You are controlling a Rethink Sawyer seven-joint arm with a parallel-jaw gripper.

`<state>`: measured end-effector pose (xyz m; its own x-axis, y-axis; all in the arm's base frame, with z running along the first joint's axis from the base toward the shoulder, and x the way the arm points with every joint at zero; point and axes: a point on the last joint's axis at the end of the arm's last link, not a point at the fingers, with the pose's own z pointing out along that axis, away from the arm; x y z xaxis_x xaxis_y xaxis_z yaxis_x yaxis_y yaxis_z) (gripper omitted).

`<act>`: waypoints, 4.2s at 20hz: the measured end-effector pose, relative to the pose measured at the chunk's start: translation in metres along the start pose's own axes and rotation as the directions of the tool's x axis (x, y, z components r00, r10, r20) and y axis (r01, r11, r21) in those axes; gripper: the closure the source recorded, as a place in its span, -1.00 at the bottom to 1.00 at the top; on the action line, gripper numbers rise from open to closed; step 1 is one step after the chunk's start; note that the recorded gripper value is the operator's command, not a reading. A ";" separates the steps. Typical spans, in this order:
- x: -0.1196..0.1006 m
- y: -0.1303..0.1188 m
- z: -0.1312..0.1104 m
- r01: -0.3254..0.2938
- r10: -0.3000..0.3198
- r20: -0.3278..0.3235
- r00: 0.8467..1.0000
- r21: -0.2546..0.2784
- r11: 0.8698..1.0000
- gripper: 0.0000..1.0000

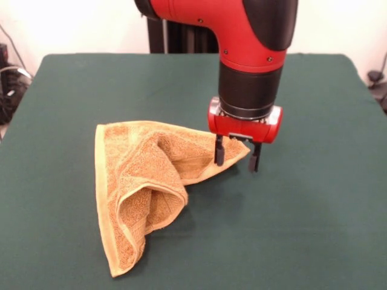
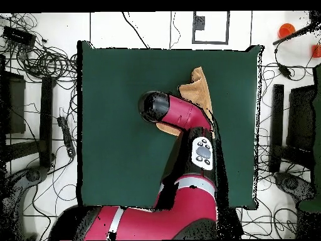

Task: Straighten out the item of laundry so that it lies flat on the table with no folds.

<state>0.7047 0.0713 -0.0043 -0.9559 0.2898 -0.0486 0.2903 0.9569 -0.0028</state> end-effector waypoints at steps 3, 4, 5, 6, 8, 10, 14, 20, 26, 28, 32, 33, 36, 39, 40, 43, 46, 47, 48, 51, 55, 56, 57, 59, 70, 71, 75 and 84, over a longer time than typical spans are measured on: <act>0.002 0.000 0.000 -0.001 0.001 -0.002 1.000 0.001 1.000 -1.00; 0.002 0.000 -0.001 -0.001 0.001 -0.004 1.000 0.001 1.000 -1.00; 0.003 0.000 -0.001 -0.001 0.001 -0.004 1.000 0.001 1.000 -1.00; 0.003 0.000 -0.001 -0.001 0.001 -0.004 1.000 0.001 1.000 -1.00; 0.004 0.000 -0.002 0.000 0.000 -0.005 1.000 0.001 1.000 -1.00; 0.005 0.000 -0.001 0.001 -0.001 -0.007 1.000 0.001 1.000 -1.00; 0.009 0.002 -0.001 0.003 -0.003 -0.013 1.000 0.002 1.000 -1.00; 0.025 0.004 0.003 0.007 -0.007 -0.040 0.999 0.008 1.000 -1.00; 0.036 0.002 0.007 0.008 -0.007 -0.061 0.998 0.013 1.000 -1.00; 0.037 0.003 0.008 0.009 -0.008 -0.063 0.998 0.013 1.000 -1.00; 0.038 0.004 0.009 0.010 -0.010 -0.066 0.998 0.013 1.000 -1.00; 0.039 0.004 0.010 0.010 -0.010 -0.067 0.998 0.014 1.000 -1.00; 0.041 0.003 0.013 0.011 -0.010 -0.072 0.997 0.015 1.000 -1.00; 0.041 0.003 0.014 0.011 -0.010 -0.073 0.997 0.015 1.000 -1.00; 0.041 0.003 0.014 0.011 -0.010 -0.074 0.997 0.016 1.000 -1.00; 0.041 0.003 0.014 0.011 -0.010 -0.074 0.997 0.016 1.000 -1.00; 0.042 0.003 0.015 0.011 -0.010 -0.074 0.997 0.016 1.000 -1.00; 0.042 0.003 0.015 0.011 -0.010 -0.075 0.997 0.016 1.000 -1.00; 0.042 0.003 0.015 0.011 -0.010 -0.075 0.997 0.016 1.000 -1.00; 0.041 0.003 0.016 0.011 -0.010 -0.069 0.998 0.016 1.000 -1.00; 0.041 0.003 0.018 0.011 -0.010 -0.058 0.998 0.018 1.000 -1.00; 0.041 0.003 0.019 0.011 -0.010 -0.056 0.998 0.018 1.000 -1.00; 0.041 0.002 0.020 0.011 -0.010 -0.054 0.998 0.019 1.000 -1.00; 0.042 0.002 0.025 0.011 -0.010 -0.049 0.999 0.021 1.000 -1.00; 0.041 0.002 0.036 0.006 -0.005 -0.025 1.000 0.021 1.000 -1.00; 0.041 0.002 0.036 0.005 -0.004 -0.025 1.000 0.021 1.000 -1.00; 0.040 0.002 0.036 0.002 -0.001 -0.025 1.000 0.020 1.000 -1.00; 0.039 0.002 0.038 -0.009 0.009 -0.023 1.000 0.016 1.000 1.00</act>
<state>0.6695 0.0845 -0.0441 -0.9539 0.2989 -0.0259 0.2995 0.9539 -0.0188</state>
